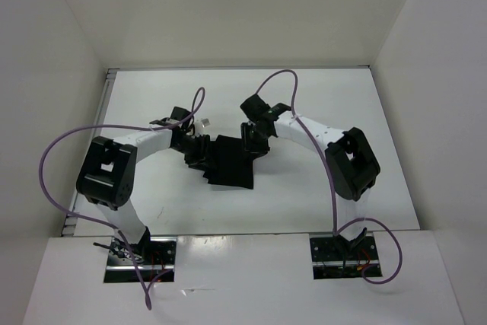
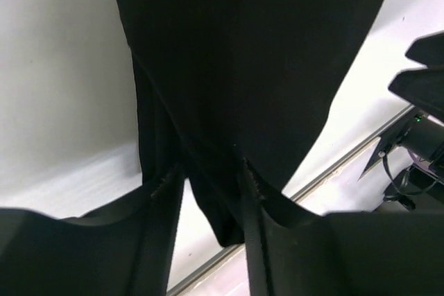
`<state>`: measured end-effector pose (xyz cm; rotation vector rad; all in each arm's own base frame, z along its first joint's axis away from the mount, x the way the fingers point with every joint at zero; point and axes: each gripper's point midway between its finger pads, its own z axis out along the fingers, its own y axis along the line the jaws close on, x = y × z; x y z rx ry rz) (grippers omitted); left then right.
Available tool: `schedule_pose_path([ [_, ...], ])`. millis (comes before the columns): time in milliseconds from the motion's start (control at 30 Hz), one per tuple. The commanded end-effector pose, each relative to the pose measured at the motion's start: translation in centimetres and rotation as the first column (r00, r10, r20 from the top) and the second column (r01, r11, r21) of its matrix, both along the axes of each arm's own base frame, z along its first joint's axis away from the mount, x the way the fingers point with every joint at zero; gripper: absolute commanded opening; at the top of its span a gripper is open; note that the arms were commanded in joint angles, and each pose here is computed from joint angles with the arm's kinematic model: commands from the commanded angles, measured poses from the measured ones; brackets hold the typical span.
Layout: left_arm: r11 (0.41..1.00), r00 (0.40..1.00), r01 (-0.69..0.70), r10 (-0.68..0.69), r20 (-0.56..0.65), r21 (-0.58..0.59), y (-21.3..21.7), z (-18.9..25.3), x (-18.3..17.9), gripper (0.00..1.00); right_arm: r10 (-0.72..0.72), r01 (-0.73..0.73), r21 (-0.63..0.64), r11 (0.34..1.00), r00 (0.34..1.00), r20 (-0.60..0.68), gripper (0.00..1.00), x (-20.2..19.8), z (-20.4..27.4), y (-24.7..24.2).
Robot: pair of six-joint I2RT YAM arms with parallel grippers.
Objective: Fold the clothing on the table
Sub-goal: Fold the skirt
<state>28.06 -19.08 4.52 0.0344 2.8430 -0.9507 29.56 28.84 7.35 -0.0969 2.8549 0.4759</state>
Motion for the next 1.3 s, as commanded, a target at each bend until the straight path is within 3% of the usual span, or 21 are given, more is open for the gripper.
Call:
schedule_pose_path([
  [0,0.999,1.000,0.003,-0.004,-0.011,-0.048,-0.6,-0.3,0.4,0.42,0.001,-0.002,0.026,1.000,0.999,0.032,0.43,-0.5,1.8,0.1],
  [133,0.998,1.000,0.000,-0.001,-0.018,-0.061,-0.8,-0.4,0.4,0.24,0.002,-0.003,0.028,1.000,1.000,0.029,0.43,-0.9,1.6,0.2],
  [167,0.998,1.000,0.003,-0.005,-0.019,-0.070,-1.0,-0.3,0.6,0.12,0.002,-0.003,0.028,1.000,1.000,0.029,0.43,-1.0,1.6,0.2],
  [233,0.997,1.000,0.004,-0.005,-0.009,-0.073,-1.1,-0.1,1.0,0.00,0.010,-0.010,0.042,0.999,1.000,0.020,0.43,-1.4,1.6,0.3],
  [667,0.982,0.975,0.080,-0.041,0.220,-0.169,-2.7,9.6,4.2,0.00,-0.002,0.002,0.031,1.000,1.000,0.013,0.43,-2.0,1.1,-0.4],
  [900,0.990,0.984,0.077,-0.057,0.167,-0.117,-2.4,6.4,5.1,0.00,-0.002,0.002,0.037,0.999,1.000,0.021,0.43,-1.8,1.4,-0.2],
  [1267,0.998,0.989,-0.022,0.012,0.145,0.066,0.1,2.0,7.5,0.00,-0.002,0.002,0.025,1.000,1.000,0.006,0.43,-2.5,1.2,-0.8],
])
